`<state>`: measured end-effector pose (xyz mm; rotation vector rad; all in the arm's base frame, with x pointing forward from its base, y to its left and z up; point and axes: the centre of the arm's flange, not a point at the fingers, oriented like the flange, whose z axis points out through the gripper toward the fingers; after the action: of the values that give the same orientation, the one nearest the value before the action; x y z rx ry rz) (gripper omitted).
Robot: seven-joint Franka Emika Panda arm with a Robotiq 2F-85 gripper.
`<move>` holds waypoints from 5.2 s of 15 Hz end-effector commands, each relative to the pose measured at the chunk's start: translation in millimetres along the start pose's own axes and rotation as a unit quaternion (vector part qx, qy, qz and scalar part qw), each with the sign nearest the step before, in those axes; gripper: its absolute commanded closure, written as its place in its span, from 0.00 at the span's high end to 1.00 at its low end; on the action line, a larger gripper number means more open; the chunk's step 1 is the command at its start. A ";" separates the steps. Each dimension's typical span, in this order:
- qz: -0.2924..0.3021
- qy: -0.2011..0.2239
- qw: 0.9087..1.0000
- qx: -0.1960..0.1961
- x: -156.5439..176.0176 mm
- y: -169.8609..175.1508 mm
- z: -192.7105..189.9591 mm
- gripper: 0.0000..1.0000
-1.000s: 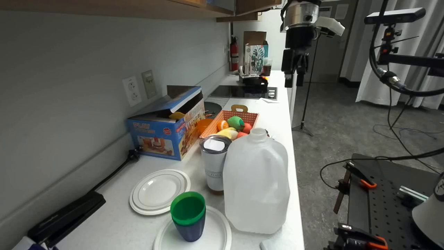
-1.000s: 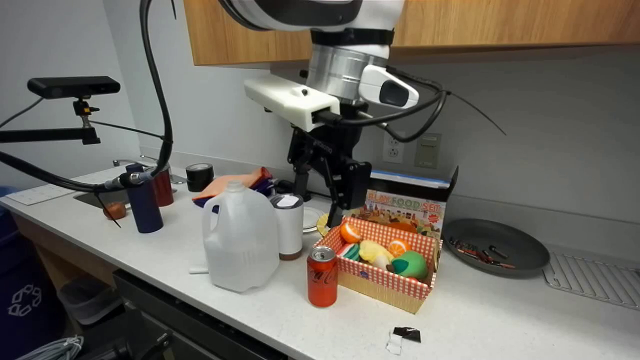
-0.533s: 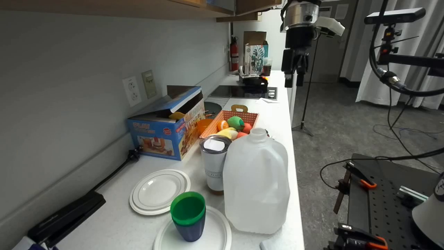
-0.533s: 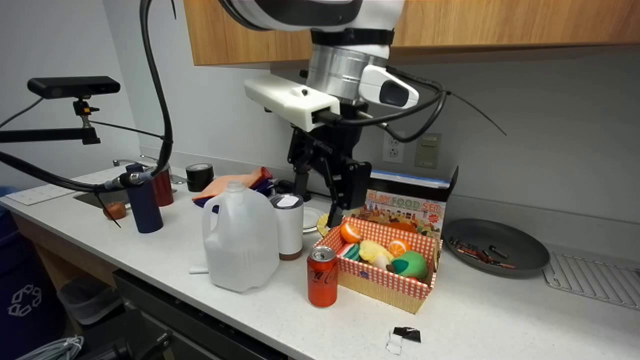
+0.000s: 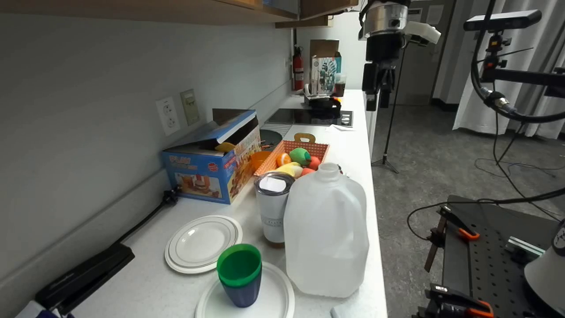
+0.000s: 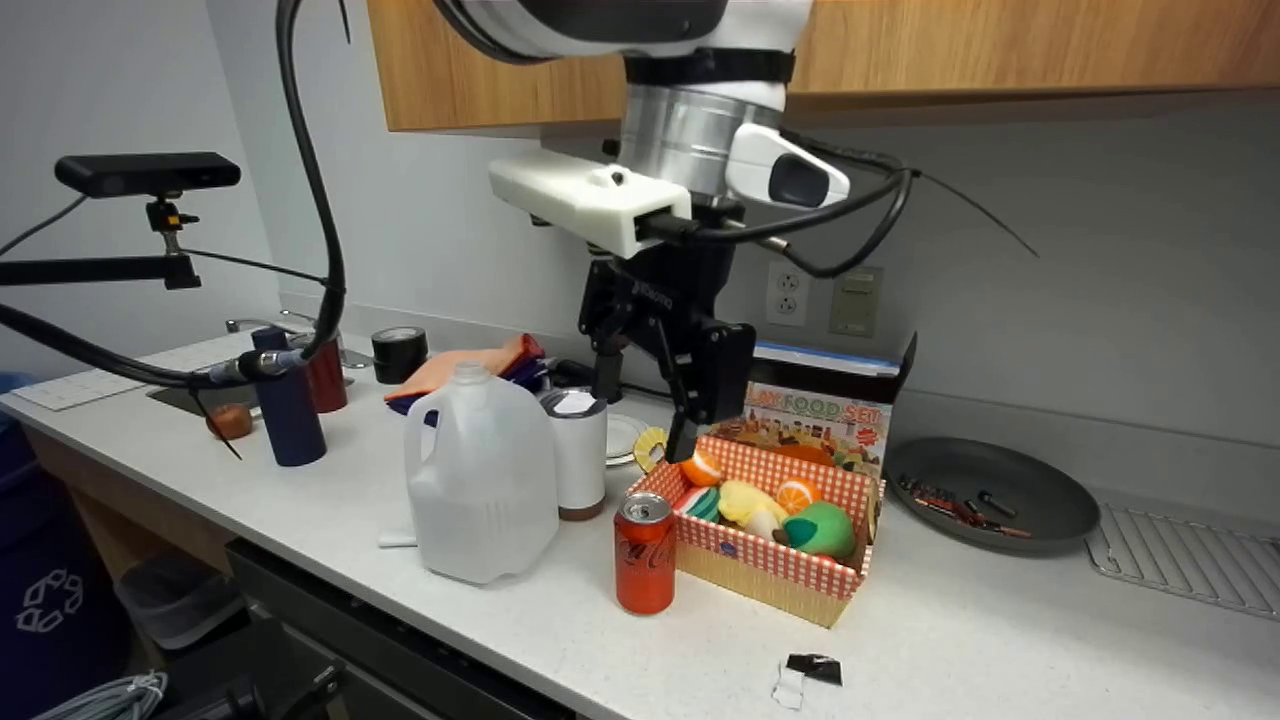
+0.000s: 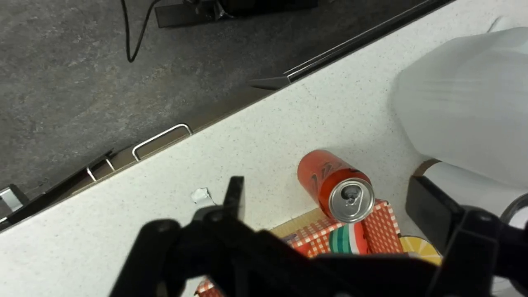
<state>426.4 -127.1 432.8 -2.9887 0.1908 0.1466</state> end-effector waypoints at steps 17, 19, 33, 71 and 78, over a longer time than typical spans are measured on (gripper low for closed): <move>-0.236 0.162 0.958 -0.016 -169.2 56.8 -163.3 1.00; -0.251 0.206 0.946 -0.008 -177.8 51.5 -186.0 1.00; -0.301 0.469 0.826 0.084 -192.3 13.2 -256.9 1.00; -0.246 0.564 0.779 0.118 -26.7 -130.8 -277.1 1.00; -0.231 0.563 0.784 0.125 20.6 -159.3 -298.2 1.00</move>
<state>464.5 -16.7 724.9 -2.3549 -0.4198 -1.5476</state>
